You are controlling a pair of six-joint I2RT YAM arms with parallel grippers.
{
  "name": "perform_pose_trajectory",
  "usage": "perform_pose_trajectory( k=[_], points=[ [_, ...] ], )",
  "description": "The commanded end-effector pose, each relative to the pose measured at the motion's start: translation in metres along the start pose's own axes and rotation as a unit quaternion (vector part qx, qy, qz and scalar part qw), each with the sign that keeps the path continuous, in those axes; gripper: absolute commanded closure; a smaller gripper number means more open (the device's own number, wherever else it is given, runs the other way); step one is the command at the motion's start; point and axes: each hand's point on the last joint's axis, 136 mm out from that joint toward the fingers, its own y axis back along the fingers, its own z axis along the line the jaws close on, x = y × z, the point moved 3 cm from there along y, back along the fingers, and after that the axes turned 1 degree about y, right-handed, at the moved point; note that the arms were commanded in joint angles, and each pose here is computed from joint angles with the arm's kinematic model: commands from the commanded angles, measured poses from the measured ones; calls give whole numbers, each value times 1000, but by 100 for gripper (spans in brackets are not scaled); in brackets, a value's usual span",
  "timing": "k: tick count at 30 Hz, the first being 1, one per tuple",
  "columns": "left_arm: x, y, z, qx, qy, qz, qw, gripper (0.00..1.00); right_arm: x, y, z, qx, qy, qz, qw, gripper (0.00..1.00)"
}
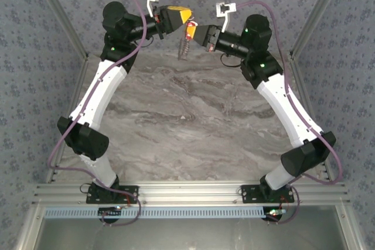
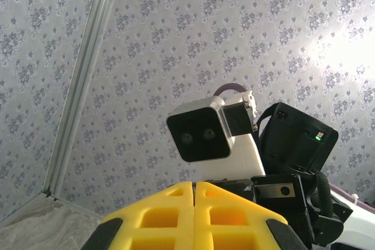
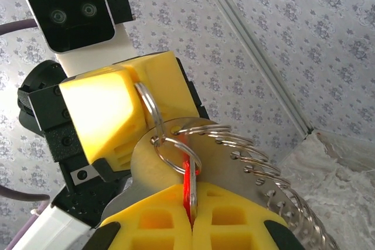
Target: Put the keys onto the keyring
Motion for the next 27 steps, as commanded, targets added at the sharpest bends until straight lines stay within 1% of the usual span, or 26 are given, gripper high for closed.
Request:
perform_pose_trajectory(
  k=[1,11,15,18,19,21,22,23,25,27],
  points=[
    [-22,5,-36,25,-41,-31,998,100,-3,-7,16,-38,-1,9,999,100],
    [-16,1,-32,27,-35,-29,999,100,-3,-20,22,-73,-10,25,997,100],
    [-16,1,-29,25,-33,-30,999,100,-4,-22,19,-75,-17,26,997,100],
    [-16,0,-27,22,-32,-34,999,100,-5,-16,13,-70,-26,24,997,100],
    [-16,0,-26,20,-32,-35,999,100,-7,-11,9,-64,-31,20,997,97],
    [-17,0,-23,15,-30,-37,999,100,-10,2,-1,-55,-42,7,998,84],
    [-18,1,-23,13,-31,-40,999,100,-14,12,-7,-50,-51,-6,997,73],
    [-18,1,-22,11,-30,-41,999,100,-18,24,-15,-43,-61,-20,997,66],
    [-20,1,-21,8,-30,-46,998,100,-27,47,-26,-36,-74,-49,995,61],
    [-22,2,-20,10,-28,-50,998,100,-34,67,-32,-30,-84,-73,993,60]
  ],
)
